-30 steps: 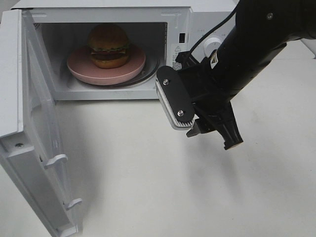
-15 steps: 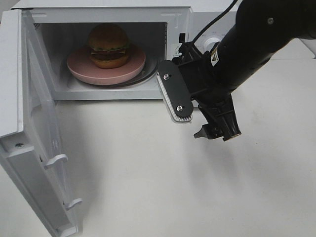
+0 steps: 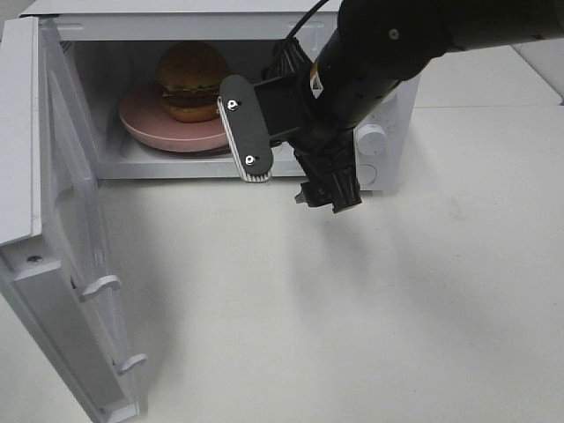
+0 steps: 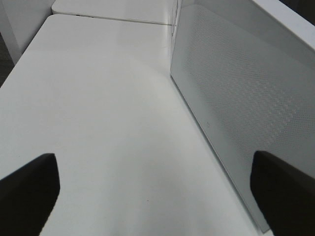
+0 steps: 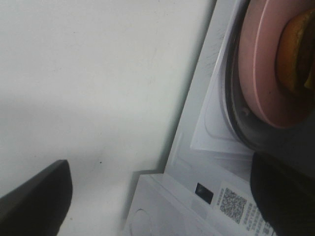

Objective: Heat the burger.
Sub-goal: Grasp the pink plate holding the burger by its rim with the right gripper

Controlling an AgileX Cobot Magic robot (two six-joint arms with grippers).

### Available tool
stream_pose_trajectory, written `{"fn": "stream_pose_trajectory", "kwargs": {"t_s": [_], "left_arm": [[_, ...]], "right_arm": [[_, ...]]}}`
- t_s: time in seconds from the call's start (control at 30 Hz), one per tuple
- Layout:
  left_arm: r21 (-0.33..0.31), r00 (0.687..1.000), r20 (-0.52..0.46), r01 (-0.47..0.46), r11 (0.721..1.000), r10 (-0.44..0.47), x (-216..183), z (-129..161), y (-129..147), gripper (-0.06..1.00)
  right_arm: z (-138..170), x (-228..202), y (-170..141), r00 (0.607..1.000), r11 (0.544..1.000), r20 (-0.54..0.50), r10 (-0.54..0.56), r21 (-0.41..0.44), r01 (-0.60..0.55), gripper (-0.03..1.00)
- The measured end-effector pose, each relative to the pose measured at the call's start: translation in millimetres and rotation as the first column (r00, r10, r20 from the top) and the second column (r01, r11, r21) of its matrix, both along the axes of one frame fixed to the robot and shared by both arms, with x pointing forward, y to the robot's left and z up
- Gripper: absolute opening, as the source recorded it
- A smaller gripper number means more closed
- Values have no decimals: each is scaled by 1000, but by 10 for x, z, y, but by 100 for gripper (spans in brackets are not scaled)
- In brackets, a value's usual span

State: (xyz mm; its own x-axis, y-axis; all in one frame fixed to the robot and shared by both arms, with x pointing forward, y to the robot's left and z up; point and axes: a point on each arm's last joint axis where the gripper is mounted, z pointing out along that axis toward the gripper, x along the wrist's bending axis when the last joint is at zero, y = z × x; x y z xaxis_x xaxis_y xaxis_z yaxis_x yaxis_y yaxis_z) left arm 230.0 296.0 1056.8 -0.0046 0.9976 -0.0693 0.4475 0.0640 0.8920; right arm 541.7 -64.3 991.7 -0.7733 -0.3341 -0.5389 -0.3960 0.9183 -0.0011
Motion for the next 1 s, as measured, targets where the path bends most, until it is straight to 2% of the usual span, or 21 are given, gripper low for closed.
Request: {"fn": "stream_pose_trajectory", "kwargs": {"t_s": [0.2,0.43,1.0], "left_arm": [[0,1000,0,0,1000,0,0,0,0,97],[0,1000,0,0,1000,0,0,0,0,97],[0,1000,0,0,1000,0,0,0,0,97]], "right_arm": [[-50,96,219,1000,1000,8,9,17,-9,92],[-88,216,334,1000,1000,23,12,27,-13,91],[-439,667,735,999,997,34,-22,71,19,85]]}}
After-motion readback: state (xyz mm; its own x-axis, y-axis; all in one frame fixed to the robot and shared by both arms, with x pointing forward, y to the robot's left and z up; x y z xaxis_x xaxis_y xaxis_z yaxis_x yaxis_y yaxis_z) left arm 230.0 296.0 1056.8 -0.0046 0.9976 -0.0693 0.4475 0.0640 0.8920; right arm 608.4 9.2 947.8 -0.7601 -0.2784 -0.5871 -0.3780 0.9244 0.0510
